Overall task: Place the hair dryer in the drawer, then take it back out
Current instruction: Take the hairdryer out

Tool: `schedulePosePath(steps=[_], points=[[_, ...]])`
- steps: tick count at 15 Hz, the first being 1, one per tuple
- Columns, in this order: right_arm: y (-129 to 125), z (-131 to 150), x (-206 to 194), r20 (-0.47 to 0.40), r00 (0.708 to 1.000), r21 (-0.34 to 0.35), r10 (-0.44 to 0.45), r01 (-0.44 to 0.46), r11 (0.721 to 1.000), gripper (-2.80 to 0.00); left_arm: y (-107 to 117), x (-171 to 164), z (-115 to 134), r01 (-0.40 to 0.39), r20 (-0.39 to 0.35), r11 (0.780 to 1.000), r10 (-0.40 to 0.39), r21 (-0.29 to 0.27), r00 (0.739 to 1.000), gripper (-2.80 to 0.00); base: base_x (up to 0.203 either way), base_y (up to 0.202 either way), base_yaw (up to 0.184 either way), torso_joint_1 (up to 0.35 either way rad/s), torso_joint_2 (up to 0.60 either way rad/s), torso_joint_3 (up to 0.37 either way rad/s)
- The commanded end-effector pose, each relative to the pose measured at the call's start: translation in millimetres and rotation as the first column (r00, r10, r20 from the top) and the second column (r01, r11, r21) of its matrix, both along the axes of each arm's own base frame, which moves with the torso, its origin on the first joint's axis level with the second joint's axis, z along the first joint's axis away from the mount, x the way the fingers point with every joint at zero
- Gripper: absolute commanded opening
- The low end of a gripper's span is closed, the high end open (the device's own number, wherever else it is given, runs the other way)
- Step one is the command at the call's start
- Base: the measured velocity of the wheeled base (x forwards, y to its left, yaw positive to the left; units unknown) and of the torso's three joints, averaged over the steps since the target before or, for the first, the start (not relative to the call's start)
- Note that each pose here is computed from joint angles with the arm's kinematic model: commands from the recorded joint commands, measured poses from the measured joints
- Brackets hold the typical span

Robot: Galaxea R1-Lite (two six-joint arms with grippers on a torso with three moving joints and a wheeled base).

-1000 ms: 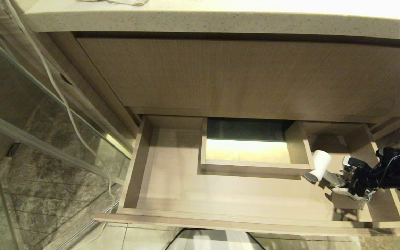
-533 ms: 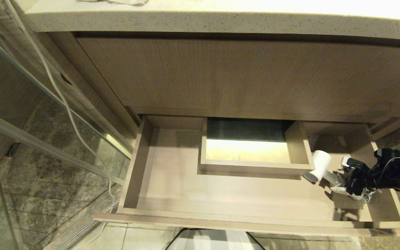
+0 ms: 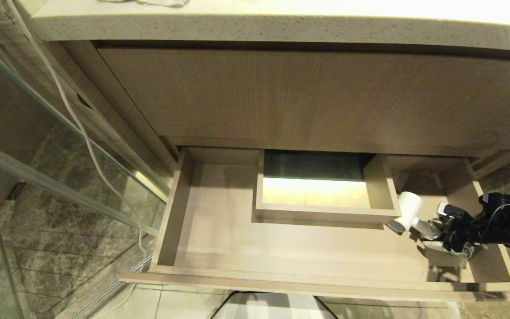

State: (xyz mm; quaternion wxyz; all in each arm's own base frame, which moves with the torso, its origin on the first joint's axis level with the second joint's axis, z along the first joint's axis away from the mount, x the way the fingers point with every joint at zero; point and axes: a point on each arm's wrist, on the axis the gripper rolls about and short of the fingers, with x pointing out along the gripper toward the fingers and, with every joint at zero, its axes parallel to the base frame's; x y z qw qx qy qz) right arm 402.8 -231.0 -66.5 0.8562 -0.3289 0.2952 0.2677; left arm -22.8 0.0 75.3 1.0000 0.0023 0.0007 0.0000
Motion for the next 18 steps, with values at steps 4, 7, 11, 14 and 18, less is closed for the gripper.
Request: schedulePosePath(steps=[4, 7, 11, 14, 18], points=[[-6.0, -4.2, 3.9, 0.007, 1.0, -0.005, -0.01, 0.01, 1.0, 0.0, 0.0, 0.0, -0.2, 0.0, -0.001, 1.0, 0.0, 0.0, 1.0, -2.8, 0.0, 0.0, 0.0, 0.0, 0.0, 0.0], [-12.8, -13.5, 14.8, 0.02, 1.0, -0.01, -0.02, 0.02, 1.0, 0.0, 0.0, 0.1, -0.4, 0.0, -0.002, 1.0, 0.0, 0.0, 1.0, -2.8, 0.0, 0.0, 0.0, 0.0, 0.0, 0.0], [-10.0, -19.8, 21.8, 0.023, 1.0, 0.005, -0.013, 0.013, 1.0, 0.0, 0.0, 0.1, -0.4, 0.0, -0.002, 1.0, 0.0, 0.0, 1.0, -2.8, 0.0, 0.0, 0.0, 0.0, 0.0, 0.0], [-9.7, -15.5, 21.4, 0.013, 1.0, 0.016, -0.023, 0.023, 1.0, -2.8, 0.0, 0.1, -0.4, 0.0, -0.002, 1.0, 0.0, 0.0, 1.0, -2.8, 0.0, 0.0, 0.0, 0.0, 0.0, 0.0], [-9.6, 6.0, 20.9, 0.029, 0.999, 0.008, -0.034, 0.034, 0.999, -2.8, 0.0, 0.1, -0.4, 0.0, -0.002, 1.0, 0.0, 0.0, 1.0, -2.8, 0.0, 0.0, 0.0, 0.0, 0.0, 0.0]])
